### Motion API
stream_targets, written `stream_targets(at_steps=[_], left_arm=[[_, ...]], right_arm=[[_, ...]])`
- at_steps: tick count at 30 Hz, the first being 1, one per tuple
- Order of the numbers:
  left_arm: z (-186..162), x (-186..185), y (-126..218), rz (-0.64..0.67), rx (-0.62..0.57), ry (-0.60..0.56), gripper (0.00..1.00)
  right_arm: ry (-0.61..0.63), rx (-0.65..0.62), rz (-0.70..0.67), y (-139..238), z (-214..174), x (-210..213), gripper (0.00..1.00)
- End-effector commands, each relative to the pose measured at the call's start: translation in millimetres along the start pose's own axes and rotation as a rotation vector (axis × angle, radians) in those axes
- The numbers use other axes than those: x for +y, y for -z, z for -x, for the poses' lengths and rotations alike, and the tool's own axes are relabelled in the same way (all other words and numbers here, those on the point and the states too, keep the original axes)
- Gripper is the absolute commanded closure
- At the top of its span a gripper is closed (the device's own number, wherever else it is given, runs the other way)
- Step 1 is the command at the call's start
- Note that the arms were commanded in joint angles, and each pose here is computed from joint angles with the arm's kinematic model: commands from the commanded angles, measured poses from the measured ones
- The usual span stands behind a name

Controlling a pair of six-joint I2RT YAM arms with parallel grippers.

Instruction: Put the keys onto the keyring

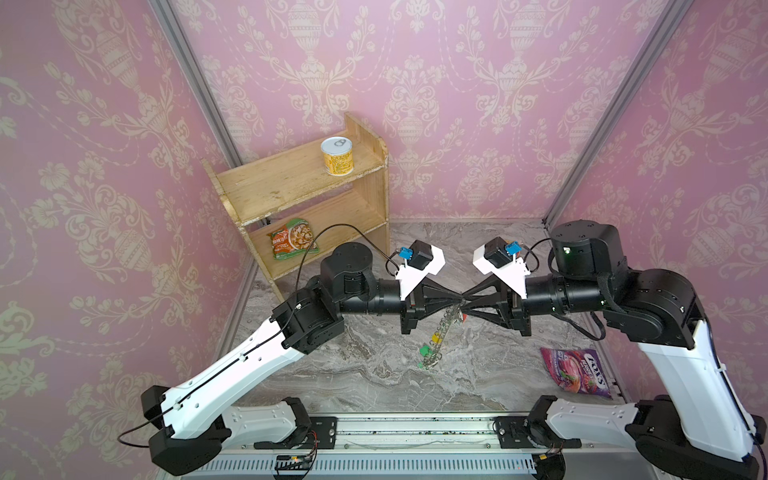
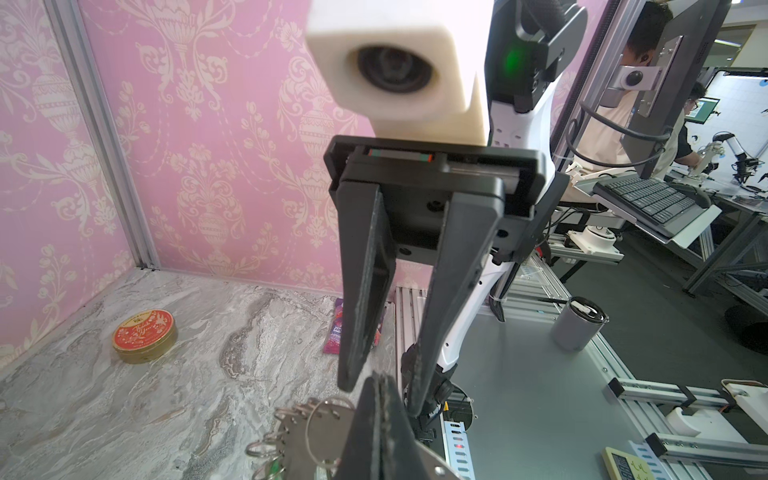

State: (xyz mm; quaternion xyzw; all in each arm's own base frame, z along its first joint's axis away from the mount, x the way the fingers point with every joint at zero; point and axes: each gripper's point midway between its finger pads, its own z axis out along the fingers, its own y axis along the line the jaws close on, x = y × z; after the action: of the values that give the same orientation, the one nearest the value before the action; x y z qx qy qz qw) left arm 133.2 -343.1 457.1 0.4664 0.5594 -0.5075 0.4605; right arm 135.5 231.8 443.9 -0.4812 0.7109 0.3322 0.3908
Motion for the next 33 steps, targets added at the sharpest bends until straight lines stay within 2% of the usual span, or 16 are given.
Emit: stream_targets(at_steps=[1, 6, 13, 20, 30, 33], left_arm=[[40.0, -10.8, 18.9, 0.015, -0.166, -0.081, 1.0], [50.9, -13.3, 22.1, 0.005, -0.235, -0.097, 1.0], [57.8, -16.0, 20.4, -0.021, -0.274, -0.101, 1.0], [61.7, -17.7, 20.7, -0.035, -0.301, -0.099, 1.0], [66.7, -18.6, 18.8, -0.056, -0.337, -0.092, 1.0], [68.6, -18.7, 18.6, -0.063, -0.353, -0.086, 1.0]], right_arm=[[0.013, -0.069, -0.031, 11.7, 7.6, 1.5, 0.68], [-0.009, -0.124, -0.011, 12.1, 11.4, 5.6, 0.68], [-0.005, -0.18, 0.029, 10.7, 21.8, 10.7, 0.68], [-0.003, -0.2, 0.055, 6.2, 28.1, 11.6, 0.72], [-0.016, -0.224, 0.099, -1.5, 33.7, 13.5, 0.99], [-0.025, -0.23, 0.119, -5.5, 34.8, 14.4, 1.0]])
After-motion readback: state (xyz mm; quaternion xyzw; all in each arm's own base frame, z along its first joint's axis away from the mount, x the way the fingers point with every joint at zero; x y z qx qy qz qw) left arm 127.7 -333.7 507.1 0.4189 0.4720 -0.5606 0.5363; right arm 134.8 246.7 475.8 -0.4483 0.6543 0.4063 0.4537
